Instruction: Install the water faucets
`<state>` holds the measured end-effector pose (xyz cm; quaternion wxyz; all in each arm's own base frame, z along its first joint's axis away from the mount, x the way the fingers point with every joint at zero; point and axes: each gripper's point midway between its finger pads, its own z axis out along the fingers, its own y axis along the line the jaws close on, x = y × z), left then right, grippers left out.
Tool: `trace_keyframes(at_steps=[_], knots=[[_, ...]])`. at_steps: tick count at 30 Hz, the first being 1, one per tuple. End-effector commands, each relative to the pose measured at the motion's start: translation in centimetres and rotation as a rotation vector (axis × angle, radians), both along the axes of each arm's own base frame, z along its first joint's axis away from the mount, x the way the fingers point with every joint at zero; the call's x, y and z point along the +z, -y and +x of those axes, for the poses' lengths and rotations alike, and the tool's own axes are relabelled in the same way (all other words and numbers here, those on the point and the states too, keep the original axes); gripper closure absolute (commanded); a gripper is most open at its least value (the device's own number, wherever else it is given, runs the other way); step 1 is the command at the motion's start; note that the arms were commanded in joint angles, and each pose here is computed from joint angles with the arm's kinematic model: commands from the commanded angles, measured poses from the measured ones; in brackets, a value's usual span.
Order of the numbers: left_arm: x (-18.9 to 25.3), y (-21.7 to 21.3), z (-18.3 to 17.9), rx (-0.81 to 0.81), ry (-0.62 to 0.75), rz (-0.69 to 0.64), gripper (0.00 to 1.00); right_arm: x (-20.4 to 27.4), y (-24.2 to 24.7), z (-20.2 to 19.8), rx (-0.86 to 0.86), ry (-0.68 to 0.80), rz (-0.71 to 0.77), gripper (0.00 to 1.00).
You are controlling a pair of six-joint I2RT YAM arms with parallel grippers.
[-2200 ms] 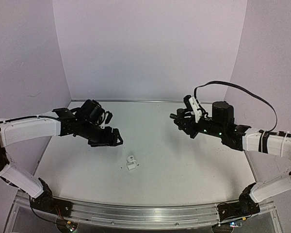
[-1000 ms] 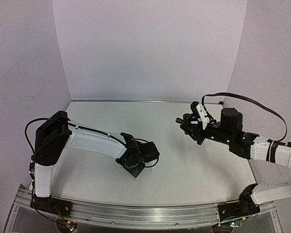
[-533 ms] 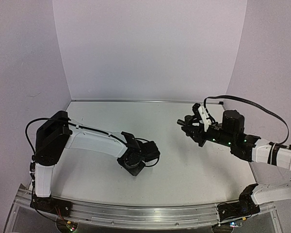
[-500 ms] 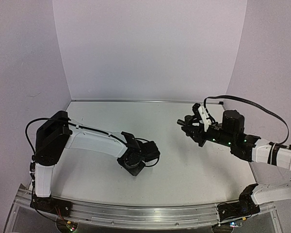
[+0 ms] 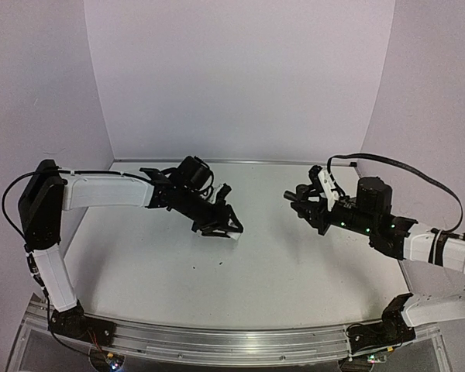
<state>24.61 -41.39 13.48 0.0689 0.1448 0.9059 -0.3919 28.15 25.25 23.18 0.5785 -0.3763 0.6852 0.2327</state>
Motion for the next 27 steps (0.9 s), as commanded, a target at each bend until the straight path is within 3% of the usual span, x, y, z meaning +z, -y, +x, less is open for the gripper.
trace_keyframes(at_steps=[1,9,14,21,27], knots=[[4.5,3.6,-3.6,-0.178,-0.284,-0.383,0.95,4.6,0.0,-0.2,0.006,0.123,0.098,1.0],[0.9,4.5,-2.1,-0.153,-0.388,-0.402,0.96,4.3,-0.1,-0.3,0.013,0.118,0.096,1.0],[-3.0,4.6,-1.3,-0.049,-0.474,-0.331,0.95,4.3,-0.2,-0.3,0.019,0.112,0.097,1.0],[-7.1,3.5,-0.7,0.084,-0.486,-0.239,0.94,4.1,-0.1,-0.2,0.013,0.112,0.093,1.0],[-9.0,2.8,-0.3,0.152,-0.493,-0.193,0.85,3.7,-0.3,-0.1,0.016,0.103,0.087,1.0]])
